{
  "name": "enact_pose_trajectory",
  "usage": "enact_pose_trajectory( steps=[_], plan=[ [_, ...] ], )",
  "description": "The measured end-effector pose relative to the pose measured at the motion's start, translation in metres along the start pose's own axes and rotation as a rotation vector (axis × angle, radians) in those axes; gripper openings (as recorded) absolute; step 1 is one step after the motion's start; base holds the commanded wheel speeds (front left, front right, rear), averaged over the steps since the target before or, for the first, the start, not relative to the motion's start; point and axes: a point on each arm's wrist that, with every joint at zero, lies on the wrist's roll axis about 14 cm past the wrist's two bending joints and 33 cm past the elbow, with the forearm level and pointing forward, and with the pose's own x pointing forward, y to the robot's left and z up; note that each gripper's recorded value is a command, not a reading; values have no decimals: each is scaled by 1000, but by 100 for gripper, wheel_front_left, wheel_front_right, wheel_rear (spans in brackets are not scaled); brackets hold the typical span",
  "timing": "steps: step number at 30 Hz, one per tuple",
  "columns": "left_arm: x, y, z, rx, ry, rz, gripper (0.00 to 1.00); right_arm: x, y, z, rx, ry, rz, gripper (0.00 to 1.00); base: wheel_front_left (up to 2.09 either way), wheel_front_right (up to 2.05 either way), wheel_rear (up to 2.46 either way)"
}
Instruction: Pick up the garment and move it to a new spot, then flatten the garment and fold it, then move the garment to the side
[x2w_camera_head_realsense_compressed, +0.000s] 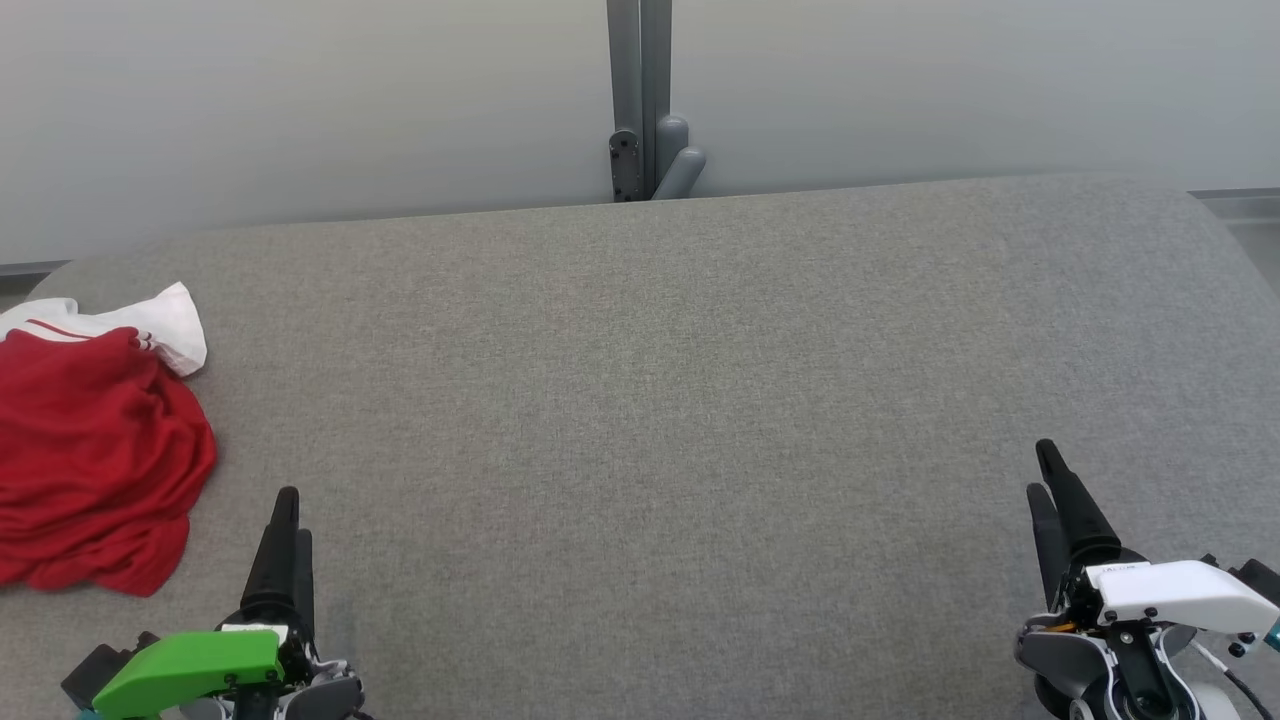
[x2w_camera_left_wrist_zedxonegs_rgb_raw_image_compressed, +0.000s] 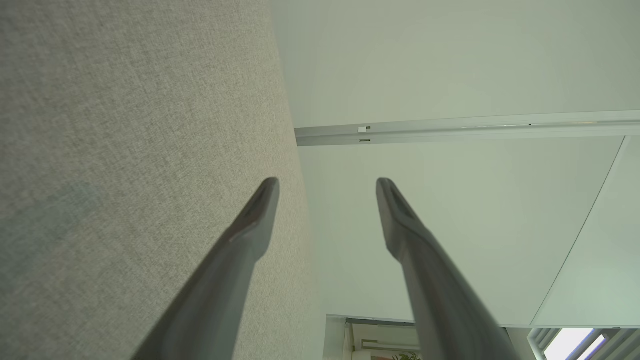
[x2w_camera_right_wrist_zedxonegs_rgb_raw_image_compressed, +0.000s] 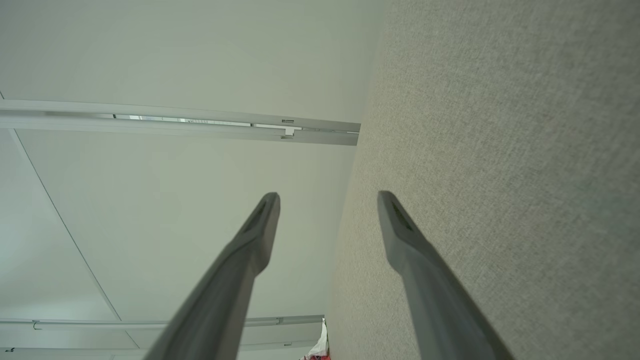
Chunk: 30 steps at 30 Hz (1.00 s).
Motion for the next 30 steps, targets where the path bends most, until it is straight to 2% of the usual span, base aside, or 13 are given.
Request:
enact_pose_trajectory(
  steps=[7,17,19,30],
  plan=[
    [0,2,-1,104,-6,20,100,-3,3,4,-144,-16,8,100,0,0,0],
    [0,3,-11,340,13,33,100,-5,14,5,-421,-26,44,100,0,0,0],
    [0,3,-12,361,18,34,100,-5,15,5,-446,-27,48,100,0,0,0],
    [-2,8,-21,629,38,39,100,-8,24,4,-694,-34,84,100,0,0,0]
  ],
)
